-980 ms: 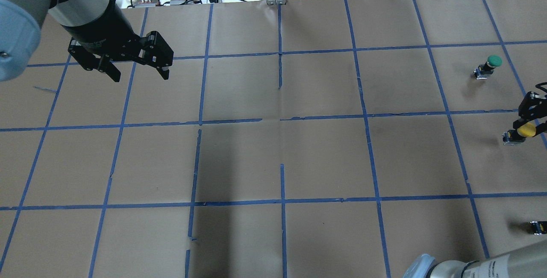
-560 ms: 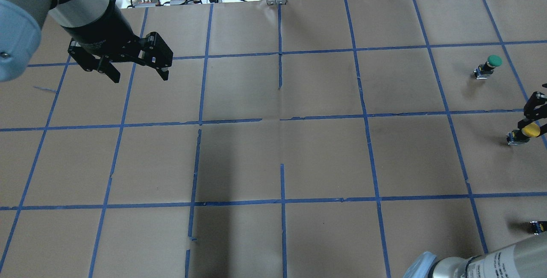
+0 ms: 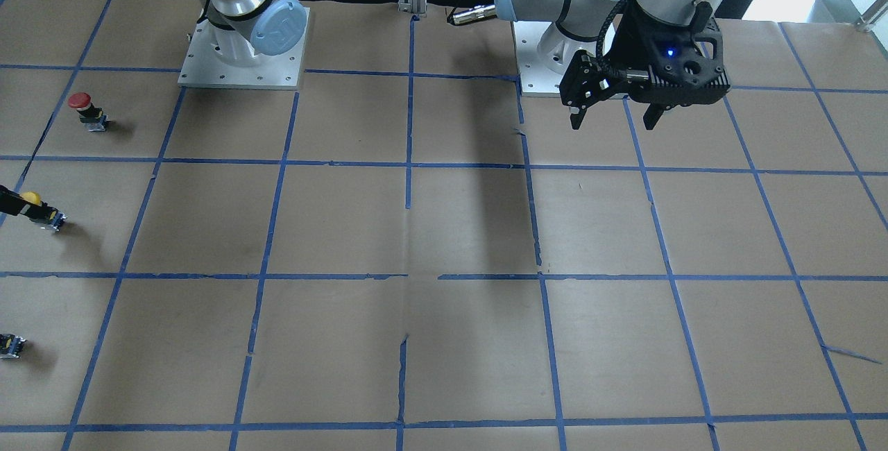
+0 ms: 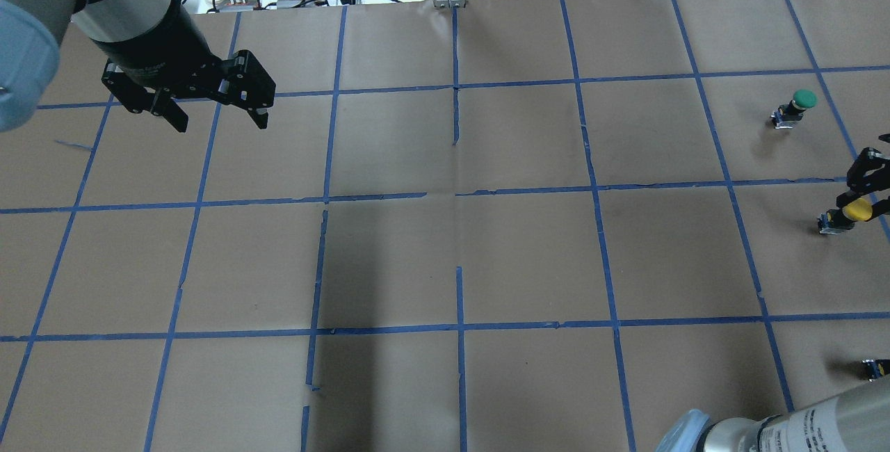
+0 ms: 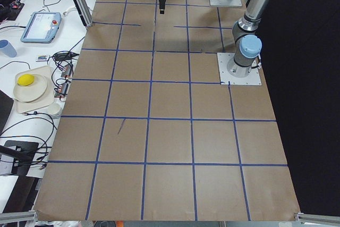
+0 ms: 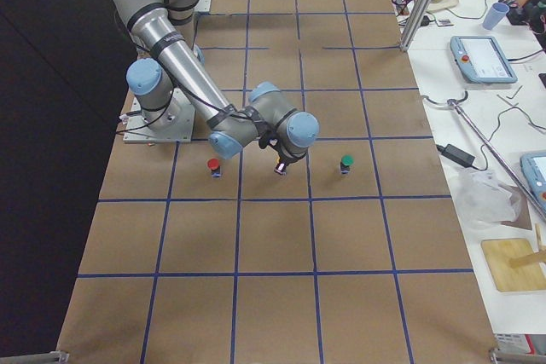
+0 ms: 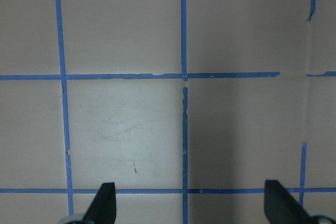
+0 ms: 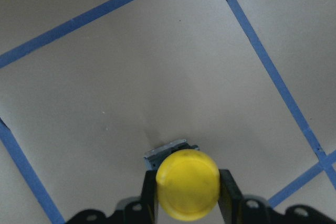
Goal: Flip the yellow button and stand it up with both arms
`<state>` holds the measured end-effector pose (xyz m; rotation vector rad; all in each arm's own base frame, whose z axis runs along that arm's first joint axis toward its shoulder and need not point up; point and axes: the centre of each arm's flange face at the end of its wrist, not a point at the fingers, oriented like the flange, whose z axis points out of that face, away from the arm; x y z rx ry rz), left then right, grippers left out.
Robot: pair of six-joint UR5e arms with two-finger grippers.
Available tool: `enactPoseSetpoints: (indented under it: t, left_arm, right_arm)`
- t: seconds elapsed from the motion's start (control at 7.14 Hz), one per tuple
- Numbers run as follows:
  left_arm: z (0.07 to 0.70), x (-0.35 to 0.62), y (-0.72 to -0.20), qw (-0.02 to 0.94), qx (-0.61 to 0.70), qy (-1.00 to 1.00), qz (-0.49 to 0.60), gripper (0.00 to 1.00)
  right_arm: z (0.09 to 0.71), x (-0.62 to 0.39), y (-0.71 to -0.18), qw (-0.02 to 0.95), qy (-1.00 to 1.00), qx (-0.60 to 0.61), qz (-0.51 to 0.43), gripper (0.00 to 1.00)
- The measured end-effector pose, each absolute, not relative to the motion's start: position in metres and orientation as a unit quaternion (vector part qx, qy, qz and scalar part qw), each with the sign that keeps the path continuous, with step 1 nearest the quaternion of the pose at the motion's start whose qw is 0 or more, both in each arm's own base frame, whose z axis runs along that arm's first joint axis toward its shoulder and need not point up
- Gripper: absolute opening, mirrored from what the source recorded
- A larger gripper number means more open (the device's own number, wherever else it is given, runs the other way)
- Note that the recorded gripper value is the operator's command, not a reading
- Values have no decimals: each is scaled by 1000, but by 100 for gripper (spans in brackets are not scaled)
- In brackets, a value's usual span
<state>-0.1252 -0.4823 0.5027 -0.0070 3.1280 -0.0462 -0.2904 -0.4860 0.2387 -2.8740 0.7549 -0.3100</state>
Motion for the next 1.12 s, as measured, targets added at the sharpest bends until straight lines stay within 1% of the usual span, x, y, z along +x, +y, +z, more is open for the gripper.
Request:
enactPoseSetpoints:
  t: [0.14, 0.28, 0.7, 0.84, 1.12]
  left_arm:
    - [503, -125, -482, 7, -2, 1000, -15, 100]
    - [503, -125, -482, 7, -2, 1000, -15, 100]
    - [504, -125, -485, 7, -2, 1000, -17, 100]
    - [505, -125, -484, 7, -2, 1000, -17, 100]
    - [505, -125, -484, 7, -2, 1000, -17, 100]
  right_arm:
    - [237, -289, -486, 78, 252, -959, -106, 98]
    - [233, -289, -486, 81, 254, -958, -108, 100]
    - [232, -291, -489, 80, 260, -956, -110, 100]
    - [246, -293, -491, 71, 271, -954, -103, 100]
    - [308, -291, -504, 40, 300, -950, -78, 98]
